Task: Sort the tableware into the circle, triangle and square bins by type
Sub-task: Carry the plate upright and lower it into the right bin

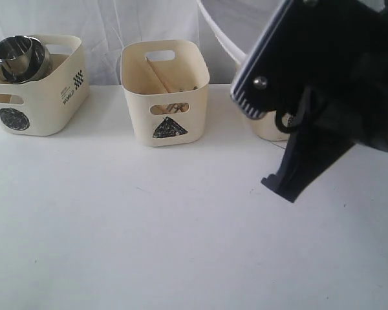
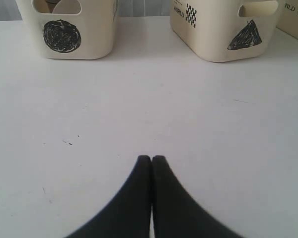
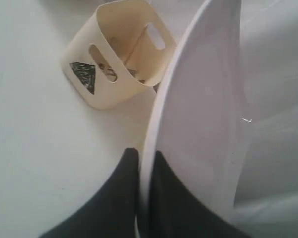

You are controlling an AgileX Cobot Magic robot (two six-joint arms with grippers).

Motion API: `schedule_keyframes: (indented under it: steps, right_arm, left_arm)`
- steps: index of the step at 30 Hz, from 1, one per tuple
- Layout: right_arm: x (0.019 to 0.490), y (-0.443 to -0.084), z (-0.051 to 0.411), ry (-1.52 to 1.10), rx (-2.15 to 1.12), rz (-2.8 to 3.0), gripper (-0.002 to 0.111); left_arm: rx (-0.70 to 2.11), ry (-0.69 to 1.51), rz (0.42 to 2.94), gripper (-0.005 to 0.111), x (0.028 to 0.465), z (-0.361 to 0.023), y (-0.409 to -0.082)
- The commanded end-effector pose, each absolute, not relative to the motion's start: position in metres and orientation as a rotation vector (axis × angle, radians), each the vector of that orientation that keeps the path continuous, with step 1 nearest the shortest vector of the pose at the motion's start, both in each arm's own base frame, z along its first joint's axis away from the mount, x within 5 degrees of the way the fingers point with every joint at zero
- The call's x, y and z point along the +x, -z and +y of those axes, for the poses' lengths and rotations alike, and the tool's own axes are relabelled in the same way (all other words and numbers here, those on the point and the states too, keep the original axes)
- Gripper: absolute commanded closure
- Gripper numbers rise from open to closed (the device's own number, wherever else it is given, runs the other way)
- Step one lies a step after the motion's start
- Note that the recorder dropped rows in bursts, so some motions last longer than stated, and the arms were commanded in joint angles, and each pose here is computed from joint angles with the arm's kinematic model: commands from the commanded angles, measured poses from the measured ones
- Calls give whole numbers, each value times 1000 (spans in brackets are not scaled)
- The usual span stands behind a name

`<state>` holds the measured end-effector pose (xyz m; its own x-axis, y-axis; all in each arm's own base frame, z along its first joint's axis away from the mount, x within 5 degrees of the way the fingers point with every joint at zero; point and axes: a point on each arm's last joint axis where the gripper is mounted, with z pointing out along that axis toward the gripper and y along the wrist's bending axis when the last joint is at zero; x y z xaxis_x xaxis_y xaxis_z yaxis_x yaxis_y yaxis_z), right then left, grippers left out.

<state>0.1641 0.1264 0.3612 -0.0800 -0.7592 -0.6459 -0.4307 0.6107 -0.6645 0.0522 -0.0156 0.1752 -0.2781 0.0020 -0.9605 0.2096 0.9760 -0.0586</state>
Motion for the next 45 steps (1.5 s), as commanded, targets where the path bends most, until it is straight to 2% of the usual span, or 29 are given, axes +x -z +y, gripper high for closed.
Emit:
schedule_keyframes:
  steps: [1, 5, 19, 29, 45]
  right_arm:
    - [201, -355, 119, 474, -988, 1682, 108]
    - [234, -341, 114, 444, -974, 1703, 108]
    - [322, -341, 102, 375, -903, 1656, 108]
    - [390, -337, 69, 206, -562, 1748, 108]
    - [452, -309, 77, 174, -588, 1732, 108]
  left_arm:
    - [152, 210, 1843, 107, 52, -16, -174]
    - [152, 210, 1843, 107, 52, -16, -174]
    - [152, 210, 1843, 107, 52, -16, -174]
    - [152, 210, 1843, 107, 52, -16, -174]
    - [152, 210, 1843, 107, 52, -16, -174]
